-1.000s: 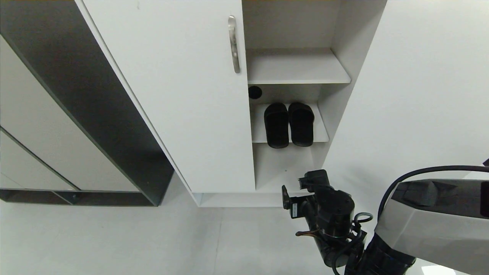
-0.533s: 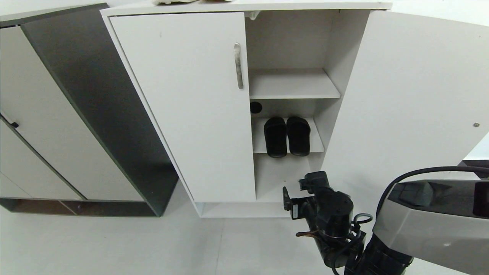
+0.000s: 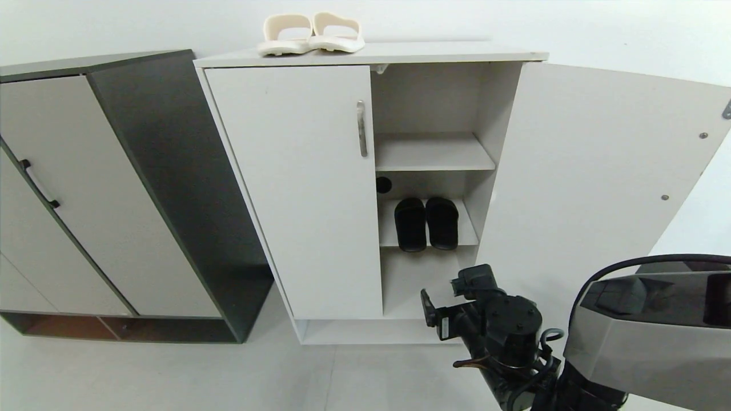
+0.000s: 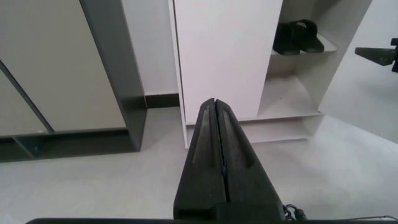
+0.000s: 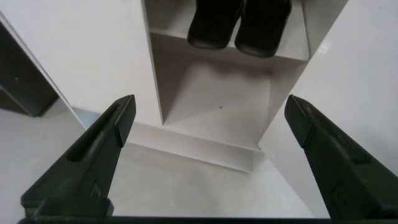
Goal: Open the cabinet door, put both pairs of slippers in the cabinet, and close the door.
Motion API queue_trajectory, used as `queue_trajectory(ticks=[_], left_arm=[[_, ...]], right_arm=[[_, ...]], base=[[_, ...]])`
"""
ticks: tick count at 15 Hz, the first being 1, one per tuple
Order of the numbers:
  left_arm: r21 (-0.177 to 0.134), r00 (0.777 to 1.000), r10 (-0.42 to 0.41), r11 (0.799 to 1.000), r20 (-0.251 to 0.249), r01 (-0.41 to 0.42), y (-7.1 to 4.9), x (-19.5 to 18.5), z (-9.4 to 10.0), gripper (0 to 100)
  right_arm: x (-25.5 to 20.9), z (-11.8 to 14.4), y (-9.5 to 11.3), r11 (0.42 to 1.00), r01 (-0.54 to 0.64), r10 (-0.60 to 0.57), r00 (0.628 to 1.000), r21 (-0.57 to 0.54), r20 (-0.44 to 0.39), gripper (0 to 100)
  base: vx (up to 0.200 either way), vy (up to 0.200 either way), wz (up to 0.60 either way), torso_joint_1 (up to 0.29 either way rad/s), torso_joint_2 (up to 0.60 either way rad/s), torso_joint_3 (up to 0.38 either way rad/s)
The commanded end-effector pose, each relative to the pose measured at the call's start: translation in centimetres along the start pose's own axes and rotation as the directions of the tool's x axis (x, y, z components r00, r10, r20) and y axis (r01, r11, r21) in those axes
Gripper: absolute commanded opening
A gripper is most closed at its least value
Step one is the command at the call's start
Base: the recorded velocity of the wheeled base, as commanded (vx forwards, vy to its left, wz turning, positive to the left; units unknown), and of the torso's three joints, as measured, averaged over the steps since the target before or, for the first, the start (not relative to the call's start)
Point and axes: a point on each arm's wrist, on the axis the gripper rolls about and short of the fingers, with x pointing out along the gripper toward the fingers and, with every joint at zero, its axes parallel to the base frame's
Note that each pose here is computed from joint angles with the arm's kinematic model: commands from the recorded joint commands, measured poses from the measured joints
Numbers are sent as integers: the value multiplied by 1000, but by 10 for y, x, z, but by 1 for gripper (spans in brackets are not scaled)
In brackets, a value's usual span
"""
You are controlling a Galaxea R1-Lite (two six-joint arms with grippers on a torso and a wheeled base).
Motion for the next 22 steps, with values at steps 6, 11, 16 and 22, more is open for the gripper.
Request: queue_trajectory(ticks=[6, 11, 16, 22], left_arm=[[-1, 1000, 0, 1000, -2, 0, 0, 0, 0, 0], [-1, 1000, 0, 1000, 0, 0, 0, 0, 0, 0], [-1, 1000, 0, 1000, -2, 0, 0, 0, 0, 0], [1, 1000, 0, 1000, -2, 0, 0, 0, 0, 0]], right_arm=[[-2, -4, -2, 1000, -1, 0, 1000, -11, -15, 100], [-5, -6, -3, 1000, -1, 0, 1000, -17, -22, 100], [-2, -9, -8, 1000, 16, -17, 999, -20, -30, 100], [-1, -11, -12, 998, 24, -26, 999, -62, -34, 100]], base=[[0, 100, 0, -1, 0, 25], [0, 200, 0, 6, 0, 5], [0, 200, 0, 0, 2, 2], [0, 200, 0, 2, 0, 2]])
